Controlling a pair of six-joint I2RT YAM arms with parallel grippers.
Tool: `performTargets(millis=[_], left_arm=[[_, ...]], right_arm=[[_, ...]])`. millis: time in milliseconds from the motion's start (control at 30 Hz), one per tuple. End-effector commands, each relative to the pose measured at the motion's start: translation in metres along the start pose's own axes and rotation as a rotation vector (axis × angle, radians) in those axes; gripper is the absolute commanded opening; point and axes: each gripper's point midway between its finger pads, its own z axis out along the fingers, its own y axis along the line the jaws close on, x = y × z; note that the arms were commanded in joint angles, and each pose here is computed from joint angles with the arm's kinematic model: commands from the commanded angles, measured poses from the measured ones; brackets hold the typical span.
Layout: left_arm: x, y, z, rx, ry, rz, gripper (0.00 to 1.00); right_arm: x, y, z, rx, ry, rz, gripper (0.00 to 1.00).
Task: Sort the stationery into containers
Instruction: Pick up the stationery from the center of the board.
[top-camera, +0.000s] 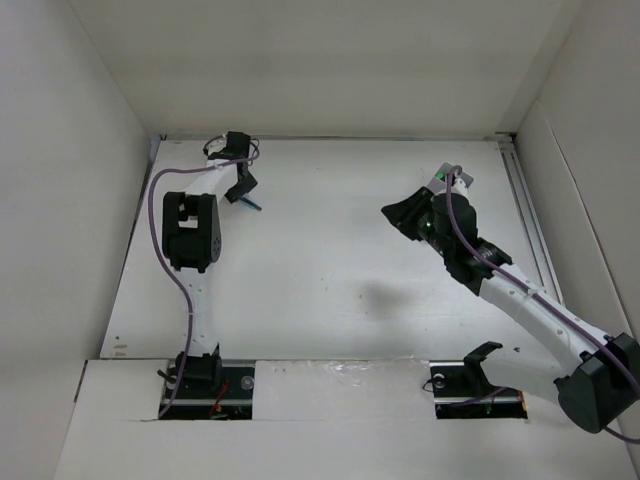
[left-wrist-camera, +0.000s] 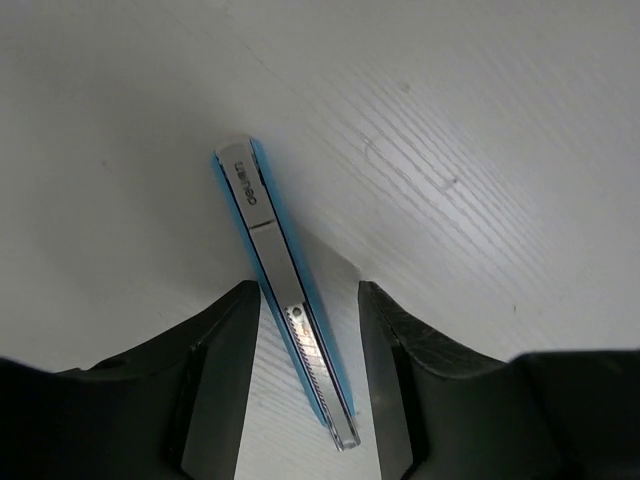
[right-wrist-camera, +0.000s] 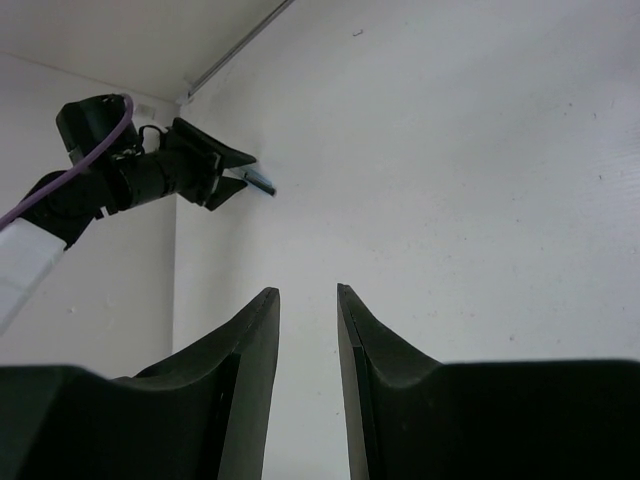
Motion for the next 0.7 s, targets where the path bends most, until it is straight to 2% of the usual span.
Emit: performTargets(millis=[0,233,433,500,667], left_arm=[[0.022,0.015,0.001,-0.076,0.058,0.092,0.42],[0.027,0.014,-0.006,-0.143,0.011,0.171,0.39],[0.029,0.017,-0.003,-0.156,0.013,0.198,0.14],[0.026,0.017,-0.002,-0.158,0.0,0.204,0.01],[0.039,0.031,-0.013,-0.152,-0.017,0.177,0.0]], right_arm=[[-0.011,0.014,-0.005,-0.063,-0.031,-0.003,0.36],[-0.016,0.018,-0.01,-0.077,-0.047,-0.001,0.37],[-0.017,0.018,-0.01,-0.079,-0.044,0.001,0.38],[-0.022,0.014,-0.009,-0.062,-0.067,0.005,0.38],[-0.018,0.011,-0.009,-0.063,-0.051,0.003,0.38]])
